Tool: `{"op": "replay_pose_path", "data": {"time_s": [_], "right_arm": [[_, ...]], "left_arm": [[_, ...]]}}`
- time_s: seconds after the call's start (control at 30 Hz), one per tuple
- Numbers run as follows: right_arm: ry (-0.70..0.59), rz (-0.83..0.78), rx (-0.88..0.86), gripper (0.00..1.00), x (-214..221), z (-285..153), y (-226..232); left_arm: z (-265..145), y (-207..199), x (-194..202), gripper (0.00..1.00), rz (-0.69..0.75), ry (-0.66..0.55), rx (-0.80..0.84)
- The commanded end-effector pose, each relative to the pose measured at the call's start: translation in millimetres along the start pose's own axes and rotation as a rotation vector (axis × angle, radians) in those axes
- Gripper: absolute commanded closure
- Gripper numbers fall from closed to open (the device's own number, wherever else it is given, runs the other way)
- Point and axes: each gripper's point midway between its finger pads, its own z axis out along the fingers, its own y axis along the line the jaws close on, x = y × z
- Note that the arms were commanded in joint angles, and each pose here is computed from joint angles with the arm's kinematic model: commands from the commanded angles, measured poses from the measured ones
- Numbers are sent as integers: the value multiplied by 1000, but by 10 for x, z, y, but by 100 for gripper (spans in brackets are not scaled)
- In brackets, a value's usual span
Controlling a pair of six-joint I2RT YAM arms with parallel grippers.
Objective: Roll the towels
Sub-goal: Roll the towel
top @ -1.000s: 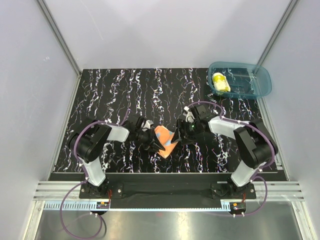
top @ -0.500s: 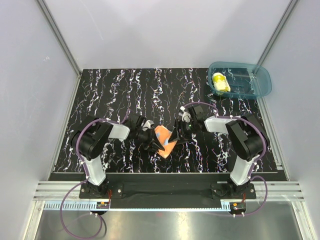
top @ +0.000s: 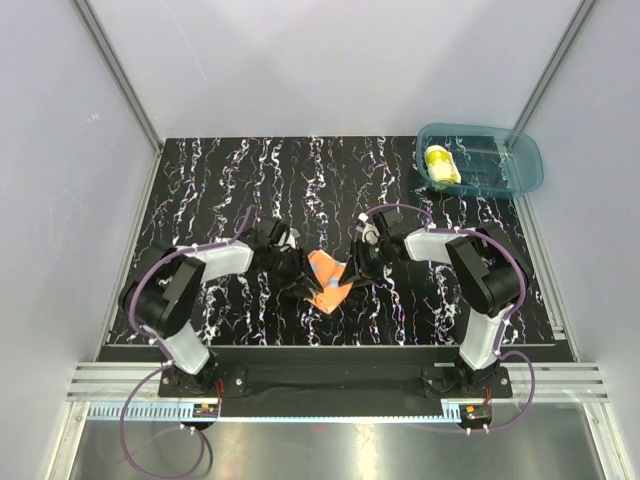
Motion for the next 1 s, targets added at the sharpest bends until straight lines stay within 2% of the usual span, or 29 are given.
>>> {"op": "replay_pose_path", "data": {"time_s": [0.0, 0.07, 0.1, 0.13, 0.3, 0.43, 0.53, 0.77, 0.97], "right_arm": [[-13, 7, 134, 62, -36, 29, -234], [-15, 5, 141, 62, -47, 10, -218], [-11, 4, 146, 62, -49, -2, -196], [-7, -3, 150, 62, -39, 4, -186], [7, -2, 176, 62, -37, -8, -148], [10, 1, 189, 63, -46, -6, -125], [14, -2, 198, 63, -56, -18, -115], [16, -6, 210, 63, -83, -46, -88], [20, -3, 215, 63, -70, -50, -98]], "left_arm": [[-290, 82, -142, 55, 74, -132, -177], [-404, 167, -237, 56, 131, -223, -291], [-537, 78, -258, 56, 172, -275, -323], [-586, 96, -272, 56, 245, -331, -399], [-749, -366, -224, 57, 487, -506, -429], [-612, -649, -28, 58, 647, -496, -399], [-434, -673, 64, 58, 695, -447, -412], [-17, -628, 144, 58, 731, -369, -445], [141, -562, 150, 58, 748, -339, -458]]}}
